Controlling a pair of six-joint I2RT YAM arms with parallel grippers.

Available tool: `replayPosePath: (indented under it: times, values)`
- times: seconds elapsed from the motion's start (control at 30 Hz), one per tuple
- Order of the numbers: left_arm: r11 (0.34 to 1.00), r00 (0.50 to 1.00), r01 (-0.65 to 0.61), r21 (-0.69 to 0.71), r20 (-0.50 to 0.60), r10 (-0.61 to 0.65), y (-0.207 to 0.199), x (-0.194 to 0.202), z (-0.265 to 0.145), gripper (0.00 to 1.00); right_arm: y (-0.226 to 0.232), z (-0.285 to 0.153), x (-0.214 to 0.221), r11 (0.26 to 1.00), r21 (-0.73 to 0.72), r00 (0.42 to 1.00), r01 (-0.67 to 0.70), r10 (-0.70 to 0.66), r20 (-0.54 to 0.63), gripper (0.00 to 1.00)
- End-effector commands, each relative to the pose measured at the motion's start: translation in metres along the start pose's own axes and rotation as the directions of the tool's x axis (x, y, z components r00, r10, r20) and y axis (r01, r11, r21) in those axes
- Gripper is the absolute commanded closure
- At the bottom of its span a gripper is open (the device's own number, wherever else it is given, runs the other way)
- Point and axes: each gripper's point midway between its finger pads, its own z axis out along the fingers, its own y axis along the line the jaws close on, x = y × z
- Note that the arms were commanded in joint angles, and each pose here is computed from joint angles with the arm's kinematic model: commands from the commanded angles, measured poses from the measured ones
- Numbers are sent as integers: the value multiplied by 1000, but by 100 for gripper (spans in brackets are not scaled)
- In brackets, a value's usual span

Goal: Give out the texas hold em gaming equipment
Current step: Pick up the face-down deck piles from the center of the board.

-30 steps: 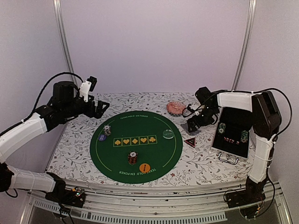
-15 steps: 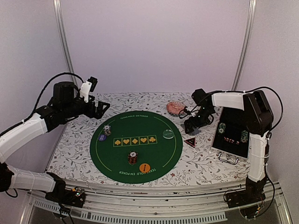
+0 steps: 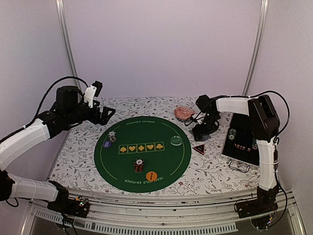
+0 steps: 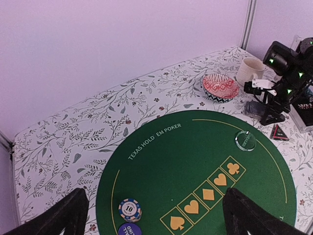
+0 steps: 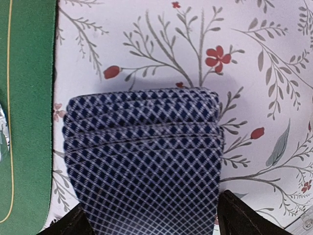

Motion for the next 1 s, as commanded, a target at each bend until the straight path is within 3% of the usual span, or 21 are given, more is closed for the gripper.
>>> replayPosePath:
  times: [0.0,0.27,0.57,0.97]
  values:
    - [1000,1000,-10,10,4,10,-2,1,2,2,8,22,23,998,50,993,31,-25,-118,18]
    - [1000,1000,-8,22,5,8,-4,1,2,2,4,14,23,994,101,992,44,-32,-119,22]
    - [1000,1000,-9,26,5,8,-5,1,2,2,4,4,16,993,98,995,62,-54,-85,40]
    - [998,1000,-4,65,8,4,-11,1,3,2,-2,-54,-6,985,153,995,80,-88,41,47]
